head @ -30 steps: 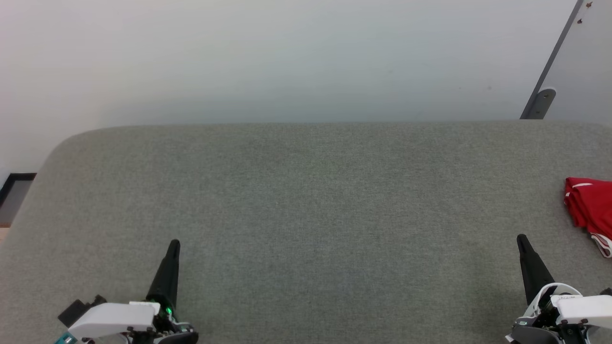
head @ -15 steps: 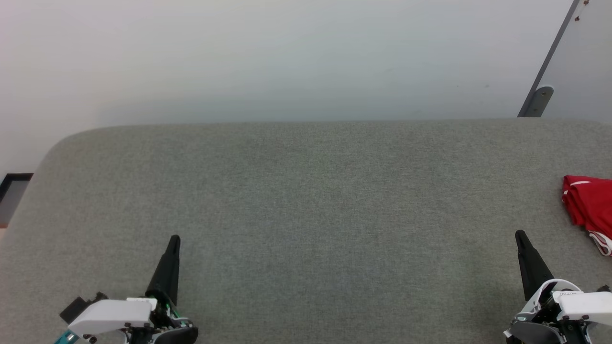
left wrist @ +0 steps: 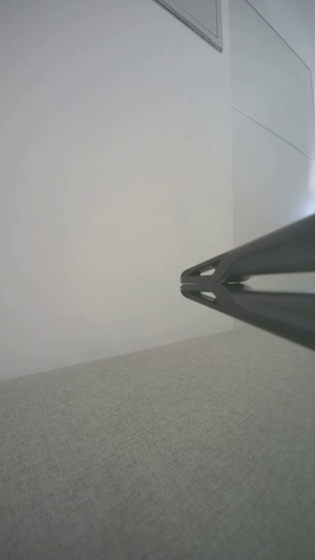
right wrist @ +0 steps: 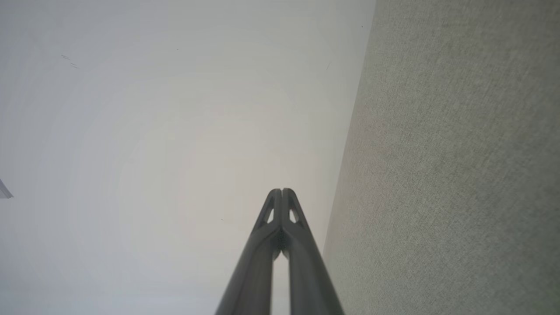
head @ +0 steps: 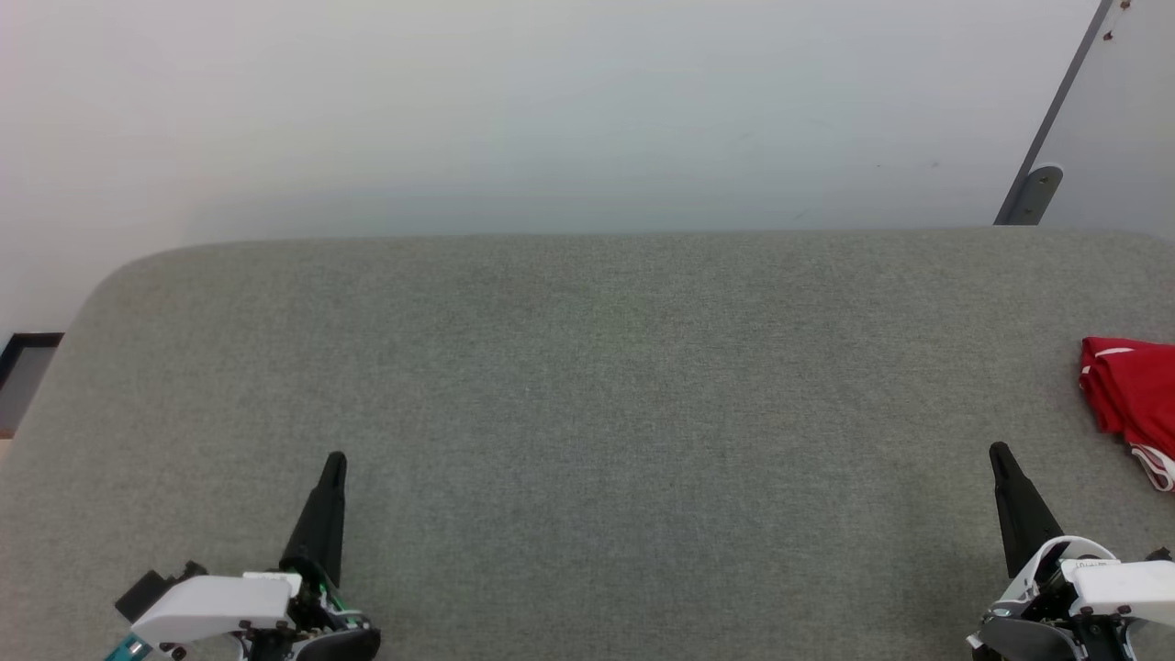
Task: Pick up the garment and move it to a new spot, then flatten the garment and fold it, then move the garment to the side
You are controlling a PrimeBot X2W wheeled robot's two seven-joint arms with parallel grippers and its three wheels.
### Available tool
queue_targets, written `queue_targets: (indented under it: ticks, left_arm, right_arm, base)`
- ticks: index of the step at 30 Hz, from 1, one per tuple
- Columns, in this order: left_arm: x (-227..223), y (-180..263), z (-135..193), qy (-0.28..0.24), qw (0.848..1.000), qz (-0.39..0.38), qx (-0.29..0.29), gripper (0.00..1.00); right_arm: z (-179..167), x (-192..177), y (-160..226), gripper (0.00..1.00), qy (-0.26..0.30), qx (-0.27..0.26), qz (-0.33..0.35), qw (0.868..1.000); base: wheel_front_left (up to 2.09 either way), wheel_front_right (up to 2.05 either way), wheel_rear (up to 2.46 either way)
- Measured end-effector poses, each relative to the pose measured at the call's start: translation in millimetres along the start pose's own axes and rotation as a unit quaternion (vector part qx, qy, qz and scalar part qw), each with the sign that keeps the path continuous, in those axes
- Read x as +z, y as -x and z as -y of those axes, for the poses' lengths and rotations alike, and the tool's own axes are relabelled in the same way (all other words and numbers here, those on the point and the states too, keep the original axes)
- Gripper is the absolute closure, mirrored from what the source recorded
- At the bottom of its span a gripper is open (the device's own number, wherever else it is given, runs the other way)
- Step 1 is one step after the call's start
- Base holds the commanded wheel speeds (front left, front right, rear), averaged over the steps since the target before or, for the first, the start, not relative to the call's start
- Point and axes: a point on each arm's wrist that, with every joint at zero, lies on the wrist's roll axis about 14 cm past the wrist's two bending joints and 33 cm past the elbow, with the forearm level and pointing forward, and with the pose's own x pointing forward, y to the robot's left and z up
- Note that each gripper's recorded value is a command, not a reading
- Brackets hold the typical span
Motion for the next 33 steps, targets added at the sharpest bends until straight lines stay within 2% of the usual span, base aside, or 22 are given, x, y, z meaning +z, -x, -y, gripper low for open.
queue_targets:
  ticks: [33]
  left_arm:
    - [0.2, 0.1, 0.0, 0.001, 1.0, 0.0, 0.0, 1.0]
  right_arm:
    - [0.0, 0.1, 0.0, 1.0, 0.0, 0.0, 0.0, 1.0]
  base:
    - [0.0, 0.0, 0.0]
